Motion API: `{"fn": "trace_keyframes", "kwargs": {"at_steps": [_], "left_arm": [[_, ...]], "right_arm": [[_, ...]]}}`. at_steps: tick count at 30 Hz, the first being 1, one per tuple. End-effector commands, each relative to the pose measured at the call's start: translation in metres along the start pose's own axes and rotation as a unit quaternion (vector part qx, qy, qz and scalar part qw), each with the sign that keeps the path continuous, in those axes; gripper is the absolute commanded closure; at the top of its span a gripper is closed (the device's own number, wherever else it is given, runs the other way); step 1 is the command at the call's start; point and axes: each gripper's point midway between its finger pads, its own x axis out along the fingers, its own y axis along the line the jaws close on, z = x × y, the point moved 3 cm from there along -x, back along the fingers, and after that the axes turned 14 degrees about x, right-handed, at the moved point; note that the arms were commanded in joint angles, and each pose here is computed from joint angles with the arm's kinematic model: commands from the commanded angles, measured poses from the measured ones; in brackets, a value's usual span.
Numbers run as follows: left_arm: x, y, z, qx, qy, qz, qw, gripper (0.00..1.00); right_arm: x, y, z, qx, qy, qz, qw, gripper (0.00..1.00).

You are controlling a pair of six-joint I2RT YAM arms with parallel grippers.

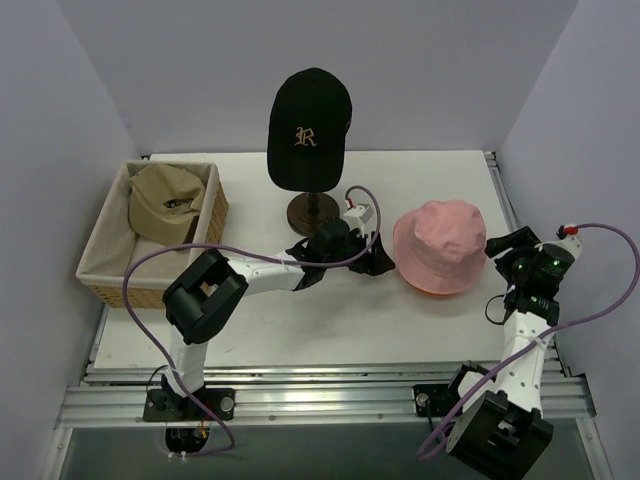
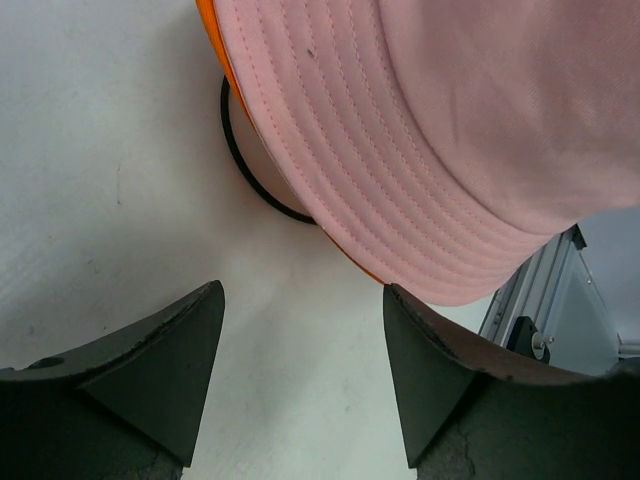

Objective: Stack the hats

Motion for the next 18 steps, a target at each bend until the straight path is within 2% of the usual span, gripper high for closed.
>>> {"fn": "trace_keyframes", "kwargs": {"at_steps": [1,8,12,16,17,18], "left_arm": [[-0.009,-0.025,0.03,0.033,-0.03,0.001,0.999,0.27],[-0.021,-0.051,0.017,0.057,-0.017,0.014,0.998,0.26],[-0.039,-0.073,0.03,0.085,-0.029,0.03,0.996,0.26],[-0.084,-0.101,0.08,0.116,-0.071,0.068,0.988,0.27],[-0.095,-0.102,0.08,0.123,-0.052,0.085,0.987,0.27],[-0.108,-0.117,0.101,0.13,-0.073,0.085,0.985,0.27]], "right_arm": [[-0.016,0.0,0.014,-0.003,-0.027,-0.043,0.999,0.36],[-0.03,0.005,0.02,-0.002,-0.038,-0.058,0.998,0.34],[-0.041,0.022,0.032,-0.001,-0.056,-0.04,0.998,0.34],[-0.054,0.042,0.054,-0.005,-0.083,-0.04,0.996,0.33],[-0.057,0.044,0.057,-0.006,-0.085,-0.043,0.995,0.34],[-0.06,0.048,0.061,-0.008,-0.091,-0.043,0.995,0.33]]}}
